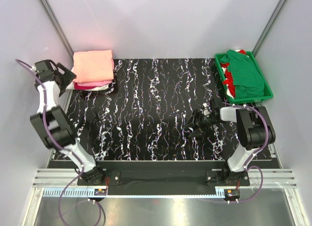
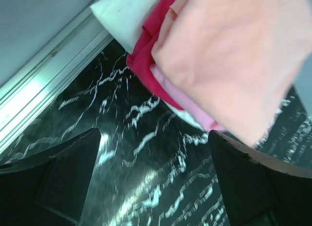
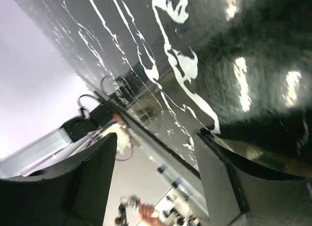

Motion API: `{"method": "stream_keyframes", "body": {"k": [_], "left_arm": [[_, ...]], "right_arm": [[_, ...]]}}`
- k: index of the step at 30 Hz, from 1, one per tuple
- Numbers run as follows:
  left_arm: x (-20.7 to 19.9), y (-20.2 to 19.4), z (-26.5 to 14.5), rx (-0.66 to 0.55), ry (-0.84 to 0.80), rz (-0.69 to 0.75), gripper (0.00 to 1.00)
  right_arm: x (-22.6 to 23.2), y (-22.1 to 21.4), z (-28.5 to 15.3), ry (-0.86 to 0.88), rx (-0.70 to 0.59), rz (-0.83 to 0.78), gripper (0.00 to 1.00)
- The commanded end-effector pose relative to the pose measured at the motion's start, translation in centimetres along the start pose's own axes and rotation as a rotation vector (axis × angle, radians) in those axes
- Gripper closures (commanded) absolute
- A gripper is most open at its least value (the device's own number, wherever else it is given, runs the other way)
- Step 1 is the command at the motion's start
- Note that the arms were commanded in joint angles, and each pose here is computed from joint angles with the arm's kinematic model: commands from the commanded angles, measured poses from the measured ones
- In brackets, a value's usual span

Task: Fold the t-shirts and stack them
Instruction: Neatly place the folded tshirt to the corner, then reset both grippers

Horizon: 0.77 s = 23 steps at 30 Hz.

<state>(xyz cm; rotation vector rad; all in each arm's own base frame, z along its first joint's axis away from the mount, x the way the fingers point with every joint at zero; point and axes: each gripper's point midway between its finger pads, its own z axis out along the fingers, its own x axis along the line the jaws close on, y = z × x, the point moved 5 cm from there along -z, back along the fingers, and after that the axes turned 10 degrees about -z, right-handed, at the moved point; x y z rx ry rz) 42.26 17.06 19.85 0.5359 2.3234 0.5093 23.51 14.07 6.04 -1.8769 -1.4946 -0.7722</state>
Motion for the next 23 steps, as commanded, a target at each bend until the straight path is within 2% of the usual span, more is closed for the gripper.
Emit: {"method": "stream_keyframes", "body": {"k": [1,2,3,5,6,10,15,18,22,23], "left_arm": [[-2.3,1.2,-8.2,-0.175,-0.107,0.002,0.01],[-1.0,-0.7,-8.2,-0.133,-0.092,0.001,0.01],[-1.6,-1.6,-10.3,-0.139,-0.137,0.012,0.01],[-0.6,-5.4,-10.7,-0.037,-0.186,0.037,0.01],[-1.3,-6.9,-12.4,-0.020,-0.246,0.062,0.01],[-2.4,-15.3,-15.3,0.224,-0.509,0.181,0.01],[-0.9,-23.1,-19.5,0.413,-0.649,0.356,0.01],[1.3,-24.1,-21.1,0.409,-0.650,0.438,0.01],[1.4,-24.3,-23.0,0.405,-0.691,0.477,0.01],[1.3,-24.6,-23.2,0.415,-0.704,0.490,0.01]], "right_arm": [[-1.8,0.6,-0.7,-0.189,-0.109,-0.104,0.27],[-1.0,0.7,-1.2,-0.182,-0.124,-0.119,0.27],[-0.4,0.4,-1.7,-0.197,-0.131,-0.118,0.25],[2.4,0.6,-3.7,-0.168,-0.207,-0.181,0.25],[3.3,0.3,-4.3,-0.169,-0.225,-0.180,0.24],[8.5,-0.7,-8.6,-0.110,-0.405,-0.277,0.24],[10.8,-2.8,-13.0,-0.133,-0.612,-0.292,0.21],[11.5,-4.6,-15.6,-0.142,-0.733,-0.307,0.20],[11.7,-5.9,-17.0,-0.134,-0.811,-0.319,0.19],[11.8,-6.1,-17.3,-0.142,-0.820,-0.354,0.15]]}}
